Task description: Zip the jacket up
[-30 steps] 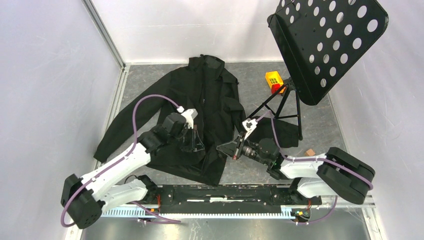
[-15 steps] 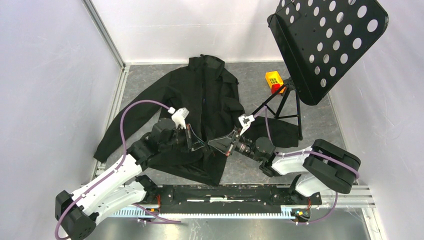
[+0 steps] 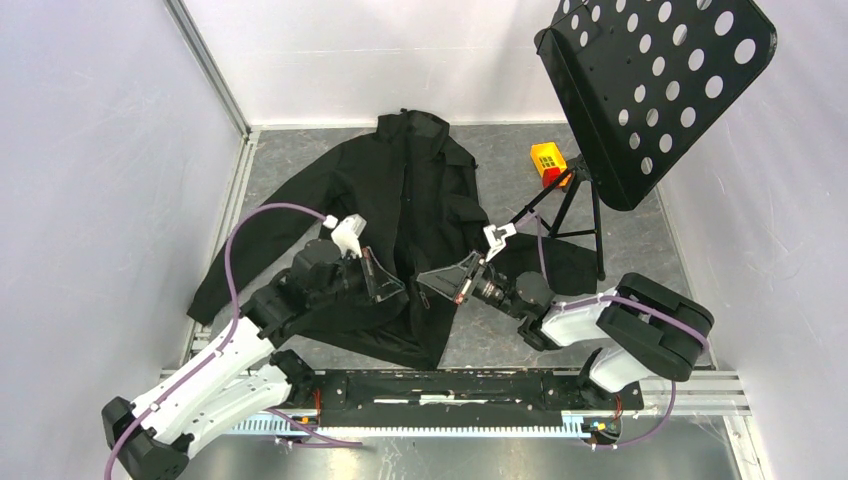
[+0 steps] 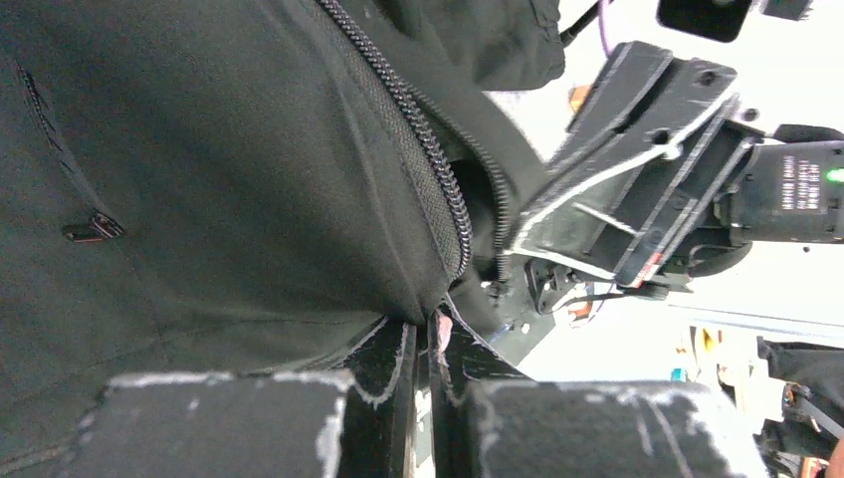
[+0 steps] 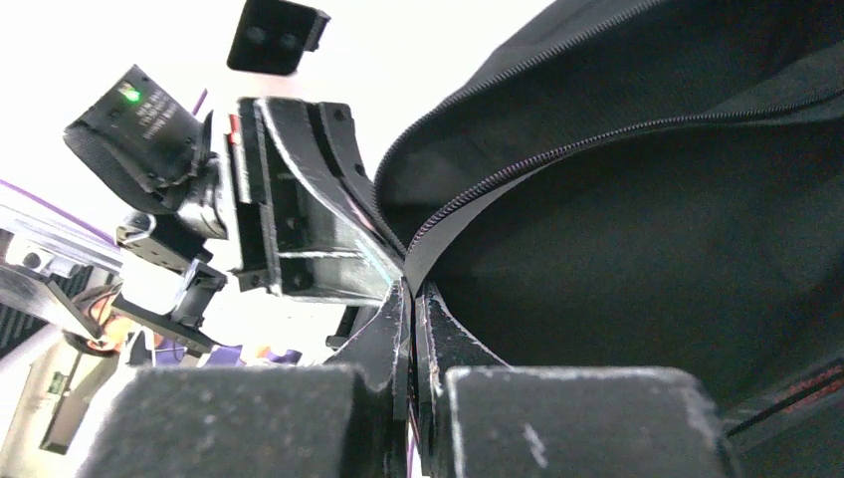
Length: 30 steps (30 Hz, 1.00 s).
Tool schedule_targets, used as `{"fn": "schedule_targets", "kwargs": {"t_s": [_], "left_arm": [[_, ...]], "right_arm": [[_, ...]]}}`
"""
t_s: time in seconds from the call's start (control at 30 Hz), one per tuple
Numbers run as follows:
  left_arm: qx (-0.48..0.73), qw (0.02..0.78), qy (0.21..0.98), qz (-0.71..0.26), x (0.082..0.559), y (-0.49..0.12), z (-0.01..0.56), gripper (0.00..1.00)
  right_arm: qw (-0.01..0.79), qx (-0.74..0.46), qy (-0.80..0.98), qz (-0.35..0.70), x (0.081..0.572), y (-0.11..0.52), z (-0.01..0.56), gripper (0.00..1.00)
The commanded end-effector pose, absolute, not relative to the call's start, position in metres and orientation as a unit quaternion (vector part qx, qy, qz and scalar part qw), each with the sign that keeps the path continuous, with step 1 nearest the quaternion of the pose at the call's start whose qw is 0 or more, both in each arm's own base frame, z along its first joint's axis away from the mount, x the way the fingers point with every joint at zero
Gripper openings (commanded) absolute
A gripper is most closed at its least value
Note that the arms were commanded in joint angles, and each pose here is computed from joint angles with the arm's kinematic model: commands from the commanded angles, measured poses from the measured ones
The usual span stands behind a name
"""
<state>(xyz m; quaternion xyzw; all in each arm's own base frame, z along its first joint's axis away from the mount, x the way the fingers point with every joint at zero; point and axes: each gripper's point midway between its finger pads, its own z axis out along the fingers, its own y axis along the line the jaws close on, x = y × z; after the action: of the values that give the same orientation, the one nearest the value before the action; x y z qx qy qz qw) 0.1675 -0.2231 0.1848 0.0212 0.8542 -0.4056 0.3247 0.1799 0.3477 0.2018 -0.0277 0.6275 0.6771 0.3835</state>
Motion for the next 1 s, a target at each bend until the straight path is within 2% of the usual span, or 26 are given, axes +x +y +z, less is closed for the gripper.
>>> {"fn": "schedule_targets", "kwargs": {"t_s": [0.0, 0.17, 0.3, 0.57, 0.77, 0.97], "left_arm": [[0.027, 0.34, 0.838, -0.426, 0.167, -0.225, 0.235, 0.02], [-0.008, 0.297, 0.838, -0.457, 0.162, -0.236, 0.253, 0.02], [-0.009, 0.28, 0.836, -0.472, 0.163, -0.245, 0.246, 0.02], [-0.005, 0.314, 0.839, -0.444, 0.162, -0.228, 0.235, 0.02], [0.006, 0.301, 0.859, -0.413, 0.161, -0.224, 0.218, 0.02], [0.009, 0.291, 0.85, -0.439, 0.166, -0.238, 0.22, 0.02]], "right_arm": [[0.343, -0.013, 0.627, 0.699, 0.178, 0.355, 0.213, 0.0], [0.291, -0.023, 0.701, 0.651, 0.18, 0.372, 0.192, 0.0], [0.289, 0.014, 0.702, 0.651, 0.183, 0.364, 0.199, 0.0], [0.264, 0.048, 0.653, 0.708, 0.173, 0.347, 0.219, 0.0], [0.273, 0.051, 0.589, 0.759, 0.166, 0.335, 0.247, 0.0], [0.275, 0.045, 0.571, 0.772, 0.169, 0.342, 0.258, 0.0]]}}
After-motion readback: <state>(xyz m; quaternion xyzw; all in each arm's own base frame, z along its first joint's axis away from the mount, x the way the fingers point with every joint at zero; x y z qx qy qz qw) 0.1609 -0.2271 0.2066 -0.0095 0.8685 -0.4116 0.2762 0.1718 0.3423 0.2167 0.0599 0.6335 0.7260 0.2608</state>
